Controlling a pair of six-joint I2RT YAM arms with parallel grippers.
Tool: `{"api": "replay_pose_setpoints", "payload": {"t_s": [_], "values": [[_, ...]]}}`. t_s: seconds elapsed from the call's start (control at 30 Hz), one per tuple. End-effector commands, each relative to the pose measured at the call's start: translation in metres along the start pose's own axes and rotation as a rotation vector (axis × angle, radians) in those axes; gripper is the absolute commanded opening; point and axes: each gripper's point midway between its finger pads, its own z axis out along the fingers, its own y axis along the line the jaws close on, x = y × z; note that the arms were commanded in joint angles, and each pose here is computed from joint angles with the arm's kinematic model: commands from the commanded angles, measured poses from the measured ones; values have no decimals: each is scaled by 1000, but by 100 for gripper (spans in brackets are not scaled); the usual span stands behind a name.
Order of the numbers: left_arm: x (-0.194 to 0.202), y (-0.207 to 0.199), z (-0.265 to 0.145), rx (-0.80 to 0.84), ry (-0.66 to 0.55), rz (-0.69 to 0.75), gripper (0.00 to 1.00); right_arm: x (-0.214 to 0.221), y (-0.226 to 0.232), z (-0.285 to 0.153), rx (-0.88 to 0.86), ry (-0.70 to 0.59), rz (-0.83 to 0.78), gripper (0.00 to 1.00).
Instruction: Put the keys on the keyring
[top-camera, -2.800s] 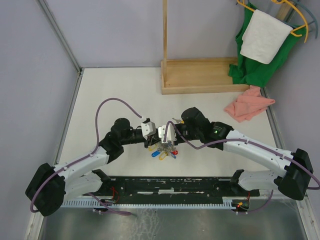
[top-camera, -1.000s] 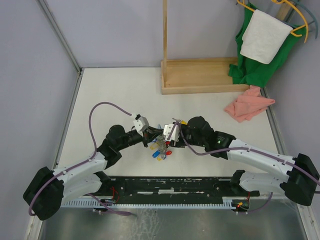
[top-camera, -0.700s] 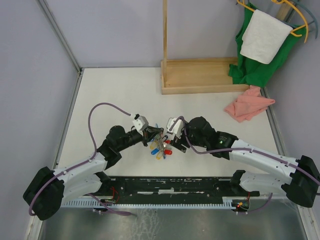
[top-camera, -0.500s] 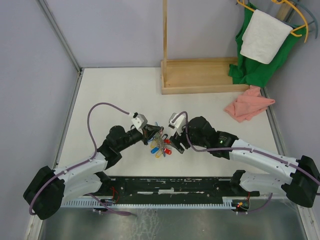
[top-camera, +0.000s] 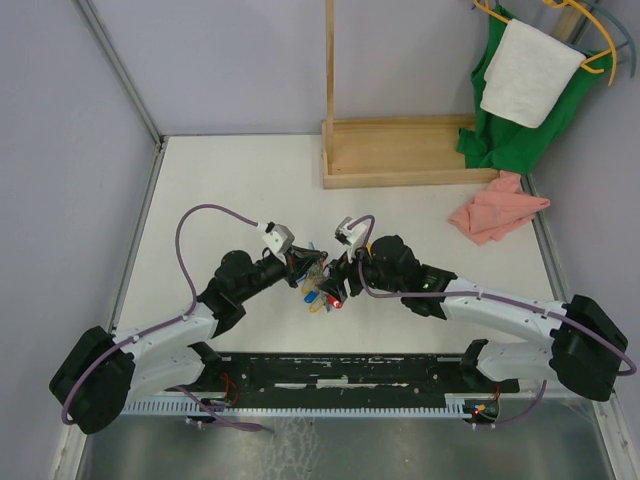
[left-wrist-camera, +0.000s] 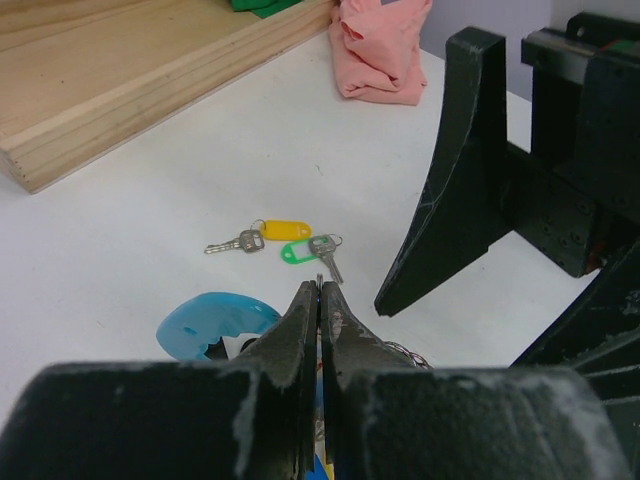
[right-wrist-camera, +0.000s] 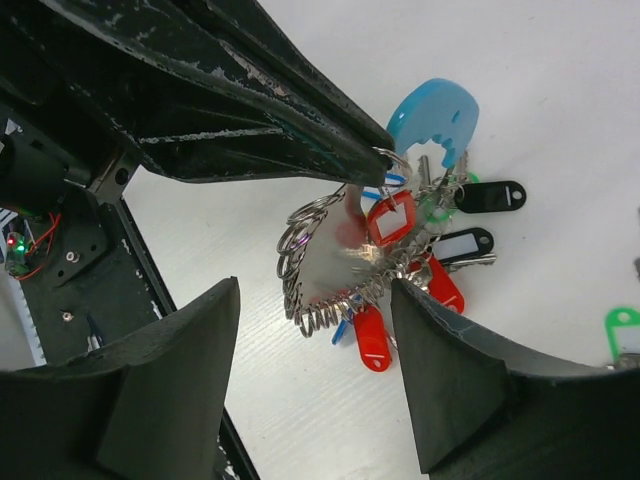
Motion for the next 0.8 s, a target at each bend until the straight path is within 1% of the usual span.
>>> {"api": "replay_pose_setpoints", "payload": {"t_s": [0.0,0.17,0.3,0.37,0.43,0.47,0.53,0.67,0.77], "values": [[-25,1,7,-14,-77,-41,3,-13,13,13,-77,-87,32,69],[-28,-1,7,-10,-87,-48,3,1,5,23,-62,-109,9,63],[-30,-1,7,-9,-92,-53,3,4,-1,28,-49,-143,-22,56],[-31,-1,8,-10,-92,-55,3,5,-2,30,-50,-152,-40,50],[-31,1,8,-18,-92,-60,3,3,-3,30,-44,-157,-55,41],[-32,1,9,-20,-92,-61,5,3,-3,30,-44,-154,-63,35],[-32,4,10,-36,-87,-65,10,3,-4,28,-38,-143,-73,26],[-36,19,7,-125,-86,-61,24,2,-6,21,-17,-117,-85,16],[-36,36,2,-229,-71,-48,29,3,-10,15,8,-94,-98,14]]}}
